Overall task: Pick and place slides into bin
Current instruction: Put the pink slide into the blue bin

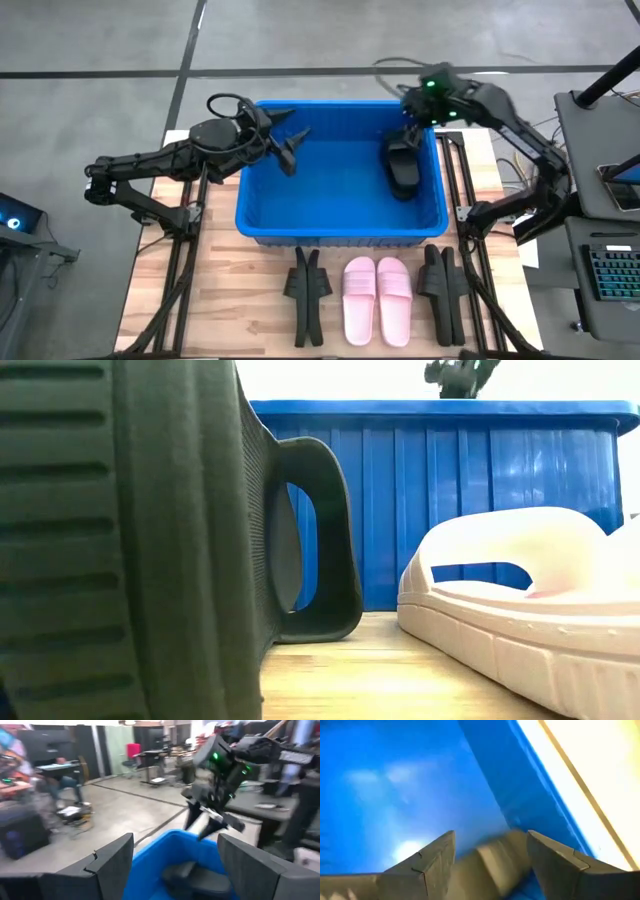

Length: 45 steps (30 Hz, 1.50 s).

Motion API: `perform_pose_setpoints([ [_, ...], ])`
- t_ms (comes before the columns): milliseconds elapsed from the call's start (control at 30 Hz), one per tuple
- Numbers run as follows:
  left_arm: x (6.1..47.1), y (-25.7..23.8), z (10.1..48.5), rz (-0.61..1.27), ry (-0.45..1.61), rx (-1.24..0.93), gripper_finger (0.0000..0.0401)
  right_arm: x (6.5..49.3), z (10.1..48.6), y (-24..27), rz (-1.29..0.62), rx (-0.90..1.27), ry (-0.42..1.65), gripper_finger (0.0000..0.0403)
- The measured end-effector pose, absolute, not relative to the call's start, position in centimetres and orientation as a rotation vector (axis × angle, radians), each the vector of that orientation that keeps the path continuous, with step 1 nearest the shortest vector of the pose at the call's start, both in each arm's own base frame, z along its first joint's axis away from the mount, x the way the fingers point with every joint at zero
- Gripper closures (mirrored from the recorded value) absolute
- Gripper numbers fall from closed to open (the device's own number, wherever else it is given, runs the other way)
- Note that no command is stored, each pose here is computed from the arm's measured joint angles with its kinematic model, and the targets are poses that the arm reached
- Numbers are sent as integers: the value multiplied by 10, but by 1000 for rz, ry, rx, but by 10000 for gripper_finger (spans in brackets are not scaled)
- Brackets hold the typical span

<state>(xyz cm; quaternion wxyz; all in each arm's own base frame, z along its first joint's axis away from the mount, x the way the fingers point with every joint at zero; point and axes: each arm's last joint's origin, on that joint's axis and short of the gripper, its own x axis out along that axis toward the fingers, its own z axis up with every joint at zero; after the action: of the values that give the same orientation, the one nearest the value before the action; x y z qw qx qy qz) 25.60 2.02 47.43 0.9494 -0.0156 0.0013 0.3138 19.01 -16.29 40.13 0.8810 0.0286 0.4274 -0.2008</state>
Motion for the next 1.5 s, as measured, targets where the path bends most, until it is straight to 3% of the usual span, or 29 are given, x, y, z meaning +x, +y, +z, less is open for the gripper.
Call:
perform_pose_setpoints([
  [300,258,13,475,502,-21,-108,129,157,451,-98,-310,78,590,174],
  [600,251,10,478,484,-34,-162,129,128,469,-42,-206,189,461,177],
  [867,243,10,482,482,-58,-202,129,129,468,-11,-121,238,489,177],
  [1067,233,10,478,489,19,-174,129,155,459,11,-26,323,574,177],
  [1500,197,11,468,513,224,-120,129,217,423,61,-21,441,807,177],
])
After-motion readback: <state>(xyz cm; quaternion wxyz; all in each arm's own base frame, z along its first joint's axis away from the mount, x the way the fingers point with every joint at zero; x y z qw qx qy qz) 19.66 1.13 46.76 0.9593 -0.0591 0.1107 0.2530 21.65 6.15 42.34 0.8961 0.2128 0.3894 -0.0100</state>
